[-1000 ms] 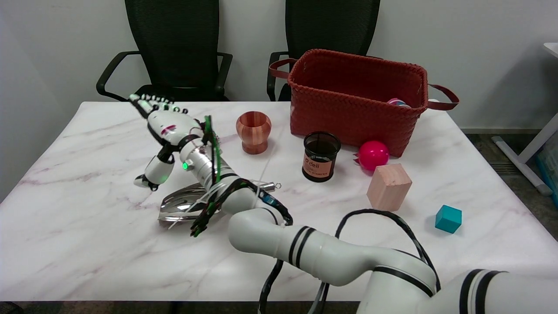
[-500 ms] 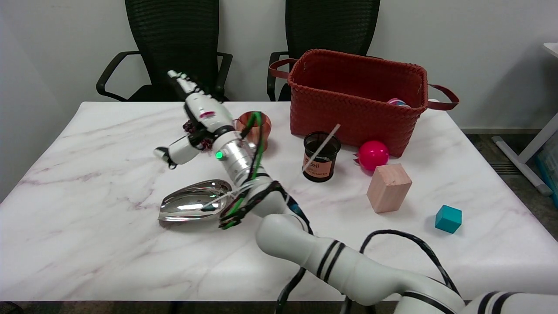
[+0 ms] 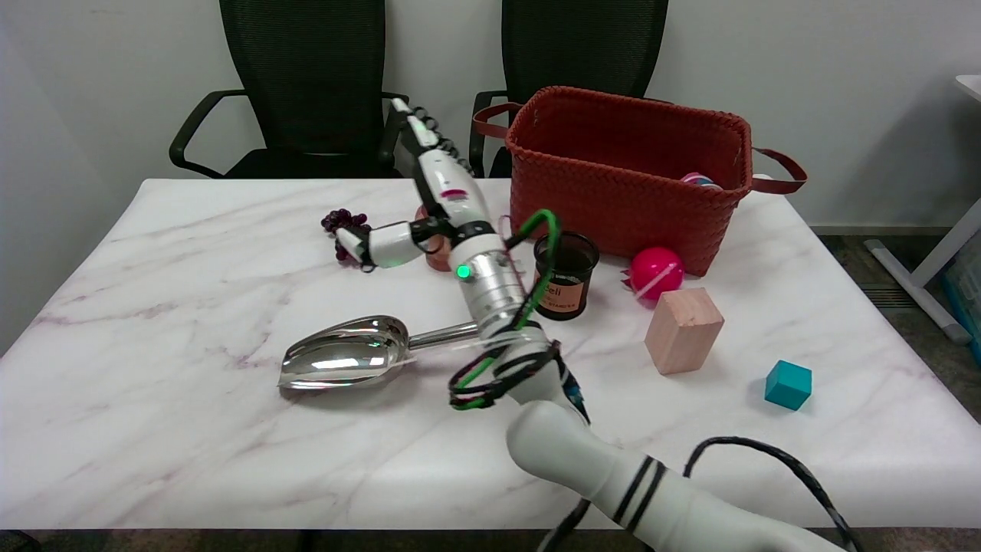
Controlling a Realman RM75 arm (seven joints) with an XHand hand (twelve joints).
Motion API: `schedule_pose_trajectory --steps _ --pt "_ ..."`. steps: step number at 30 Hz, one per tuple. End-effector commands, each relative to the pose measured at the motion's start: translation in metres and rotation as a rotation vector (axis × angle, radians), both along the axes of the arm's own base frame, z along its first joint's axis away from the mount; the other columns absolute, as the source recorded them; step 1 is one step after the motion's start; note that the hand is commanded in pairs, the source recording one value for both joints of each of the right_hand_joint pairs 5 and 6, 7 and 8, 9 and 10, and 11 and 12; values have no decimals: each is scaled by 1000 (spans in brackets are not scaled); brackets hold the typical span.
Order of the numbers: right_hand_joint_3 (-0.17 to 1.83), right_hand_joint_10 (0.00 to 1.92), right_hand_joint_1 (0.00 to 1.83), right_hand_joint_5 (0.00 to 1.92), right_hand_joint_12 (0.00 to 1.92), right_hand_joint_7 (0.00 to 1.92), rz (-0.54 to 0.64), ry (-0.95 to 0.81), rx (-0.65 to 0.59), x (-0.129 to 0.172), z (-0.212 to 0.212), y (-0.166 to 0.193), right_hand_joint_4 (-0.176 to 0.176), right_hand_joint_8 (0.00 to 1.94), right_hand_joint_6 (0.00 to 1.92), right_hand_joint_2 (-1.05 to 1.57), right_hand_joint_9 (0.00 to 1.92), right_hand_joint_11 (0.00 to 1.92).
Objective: Pick up the black pen container.
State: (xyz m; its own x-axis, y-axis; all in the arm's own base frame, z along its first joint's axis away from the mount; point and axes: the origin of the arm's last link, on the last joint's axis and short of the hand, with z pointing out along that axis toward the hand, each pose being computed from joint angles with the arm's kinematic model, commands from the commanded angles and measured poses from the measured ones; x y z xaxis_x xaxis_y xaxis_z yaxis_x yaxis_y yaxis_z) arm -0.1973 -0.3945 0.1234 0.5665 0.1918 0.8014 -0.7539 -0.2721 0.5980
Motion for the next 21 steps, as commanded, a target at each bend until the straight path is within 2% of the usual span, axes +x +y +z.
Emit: schedule_pose_trajectory --steps 1,5,11,16,21 --pt "859 224 1160 64 150 132 45 -101 -124 -5 53 47 0 132 64 288 224 150" --pt "836 191 1158 30 0 151 72 -102 -180 -8 59 56 0 151 30 282 191 0" --pt "823 148 1159 0 0 143 89 -114 -260 -15 71 68 0 143 0 269 148 0" --pt "838 0 1154 0 0 28 65 -130 -311 -25 86 75 0 28 0 178 0 0" --pt "565 0 1125 0 0 0 43 -196 -302 -37 98 75 0 0 0 94 0 0"
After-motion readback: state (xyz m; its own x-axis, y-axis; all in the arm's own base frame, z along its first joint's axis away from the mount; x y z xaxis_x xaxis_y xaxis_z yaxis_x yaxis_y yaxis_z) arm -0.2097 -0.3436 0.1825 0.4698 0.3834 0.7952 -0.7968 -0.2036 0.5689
